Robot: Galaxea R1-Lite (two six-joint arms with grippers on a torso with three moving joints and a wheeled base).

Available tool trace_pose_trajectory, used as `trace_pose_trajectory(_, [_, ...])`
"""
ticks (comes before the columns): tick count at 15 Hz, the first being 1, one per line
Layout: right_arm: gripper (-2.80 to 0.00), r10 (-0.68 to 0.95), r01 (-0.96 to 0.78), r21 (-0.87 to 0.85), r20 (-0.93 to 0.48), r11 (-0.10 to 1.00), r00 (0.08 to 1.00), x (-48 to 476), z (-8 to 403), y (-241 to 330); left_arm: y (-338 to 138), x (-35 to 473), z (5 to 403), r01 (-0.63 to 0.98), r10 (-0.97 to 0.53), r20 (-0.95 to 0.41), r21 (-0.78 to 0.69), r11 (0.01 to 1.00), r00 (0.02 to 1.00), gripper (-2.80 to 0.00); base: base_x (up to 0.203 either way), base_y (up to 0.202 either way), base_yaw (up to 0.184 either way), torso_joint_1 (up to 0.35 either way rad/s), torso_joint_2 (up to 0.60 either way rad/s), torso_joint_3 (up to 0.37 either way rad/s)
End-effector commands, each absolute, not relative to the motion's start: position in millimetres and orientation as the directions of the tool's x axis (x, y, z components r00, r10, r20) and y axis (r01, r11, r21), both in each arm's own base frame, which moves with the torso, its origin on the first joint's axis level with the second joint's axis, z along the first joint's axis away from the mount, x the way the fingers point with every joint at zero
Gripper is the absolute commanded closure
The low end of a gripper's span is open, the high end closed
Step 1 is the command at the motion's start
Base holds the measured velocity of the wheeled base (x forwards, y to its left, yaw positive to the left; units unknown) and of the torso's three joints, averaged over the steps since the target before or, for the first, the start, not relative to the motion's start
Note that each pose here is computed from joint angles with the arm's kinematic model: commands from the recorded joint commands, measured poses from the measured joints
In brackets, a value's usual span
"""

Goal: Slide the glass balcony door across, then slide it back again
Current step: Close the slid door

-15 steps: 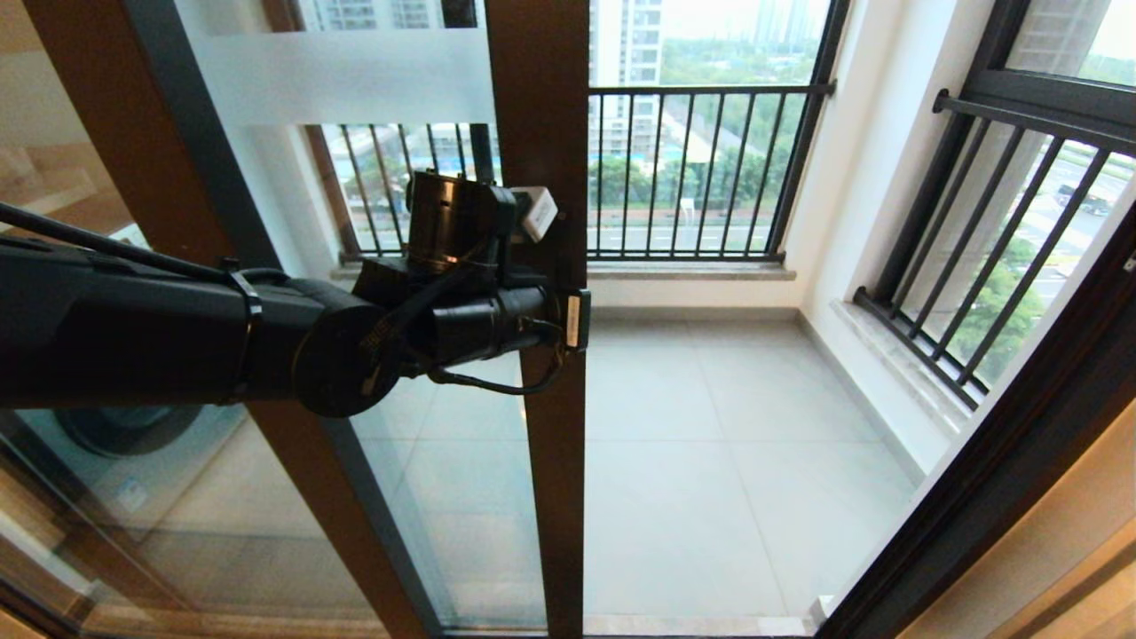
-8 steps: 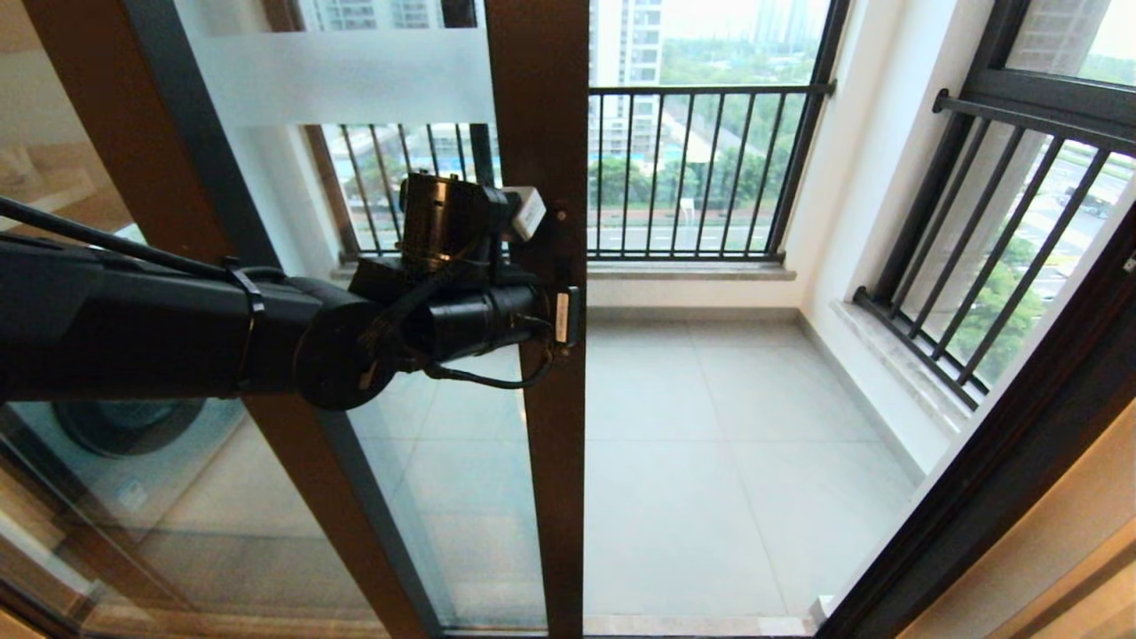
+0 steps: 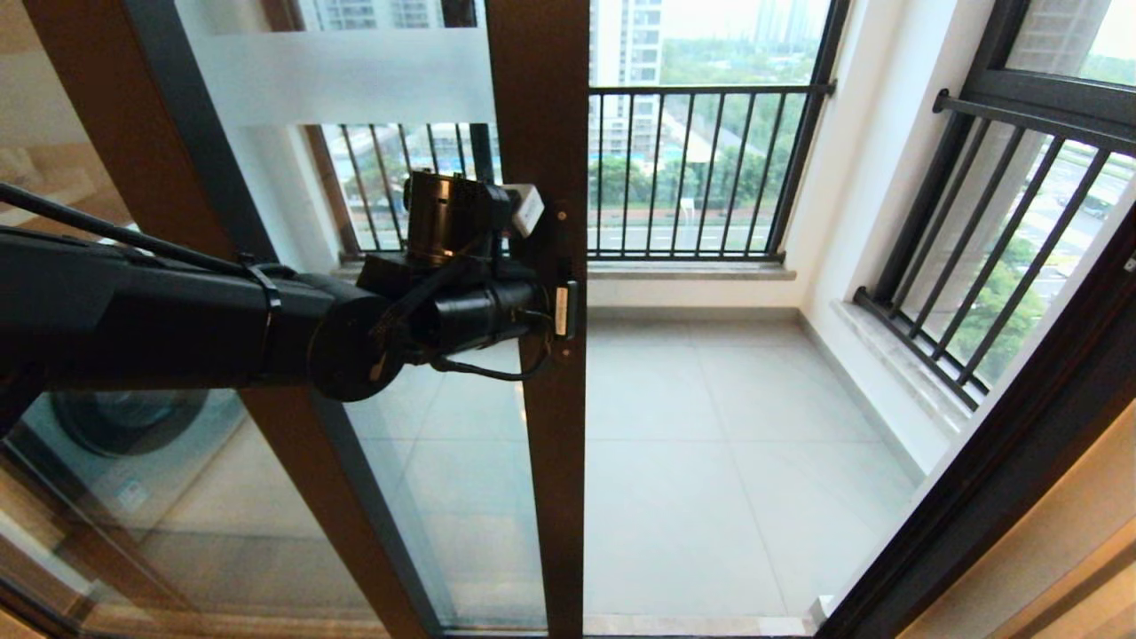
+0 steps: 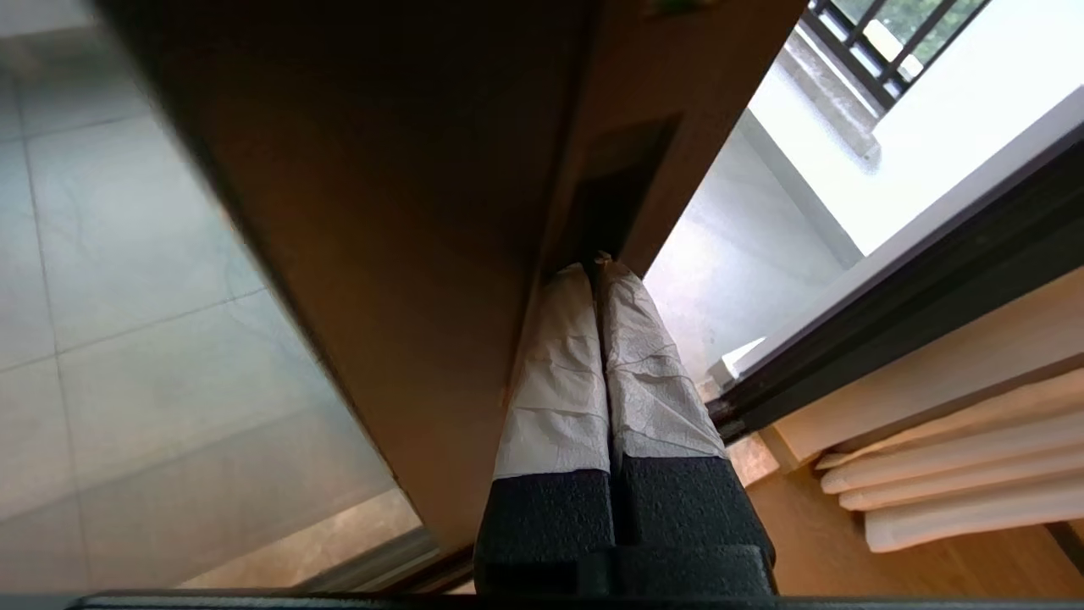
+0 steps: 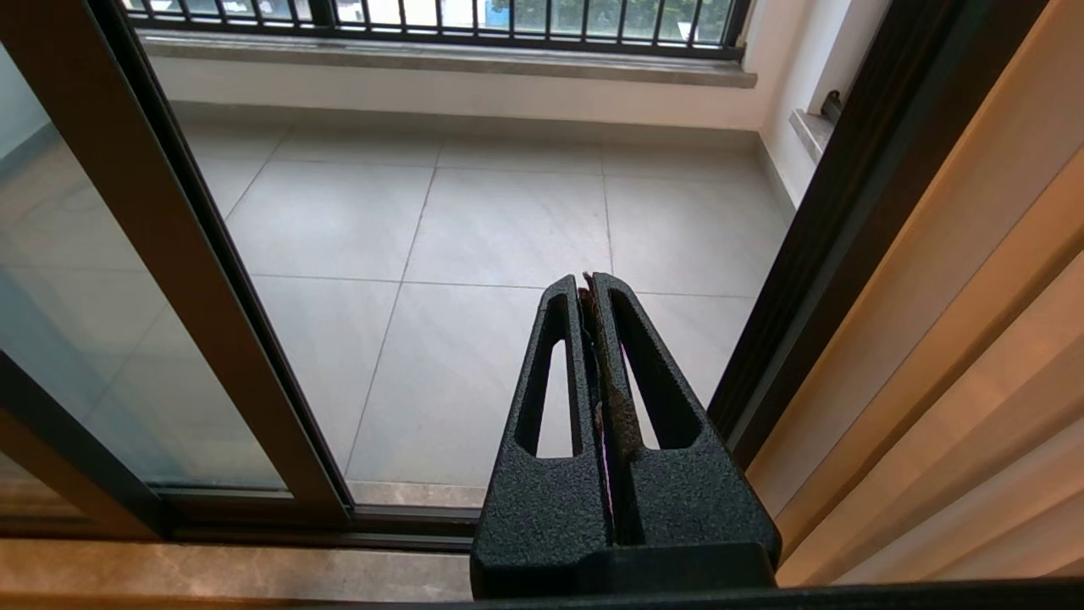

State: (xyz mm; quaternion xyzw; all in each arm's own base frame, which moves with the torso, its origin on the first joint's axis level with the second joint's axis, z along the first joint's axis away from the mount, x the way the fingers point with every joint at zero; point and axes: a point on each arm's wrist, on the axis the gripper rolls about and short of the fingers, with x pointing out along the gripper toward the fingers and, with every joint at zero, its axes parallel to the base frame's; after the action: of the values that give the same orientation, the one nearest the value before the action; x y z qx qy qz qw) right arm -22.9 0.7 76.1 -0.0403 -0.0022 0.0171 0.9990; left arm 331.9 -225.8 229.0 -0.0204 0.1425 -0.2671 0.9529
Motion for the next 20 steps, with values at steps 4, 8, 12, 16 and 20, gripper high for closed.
trace_pose_trajectory(4, [0.00, 0.035, -0.035, -0.081, 0.002, 0.996, 0.999, -23, 76, 1, -232, 336, 228, 0.508, -0.520, -0.253, -0.117, 0.853, 0.816, 0.00, 0.000, 0.000, 0.000, 0.000, 0.00, 0.000])
trace_pose_trajectory(8, [0.00, 0.035, -0.035, -0.081, 0.002, 0.996, 0.999, -23, 76, 1, -237, 336, 227, 0.517, -0.529, -0.251, -0.116, 0.848, 0.811, 0.00, 0.000, 0.000, 0.000, 0.000, 0.00, 0.000])
trace_pose_trajectory(12, [0.00, 0.035, -0.035, -0.081, 0.002, 0.996, 0.999, -23, 76, 1, -241, 334, 227, 0.527, -0.539, -0.250, -0.117, 0.842, 0.805, 0.00, 0.000, 0.000, 0.000, 0.000, 0.00, 0.000])
trace_pose_trajectory(16, [0.00, 0.035, -0.035, -0.081, 0.002, 0.996, 0.999, -23, 76, 1, -250, 332, 228, 0.543, -0.554, -0.243, -0.117, 0.832, 0.796, 0.00, 0.000, 0.000, 0.000, 0.000, 0.00, 0.000])
trace_pose_trajectory(20, [0.00, 0.035, -0.035, -0.081, 0.002, 0.996, 0.999, -23, 76, 1, -257, 330, 225, 0.555, -0.565, -0.247, -0.116, 0.824, 0.787, 0.00, 0.000, 0.000, 0.000, 0.000, 0.00, 0.000])
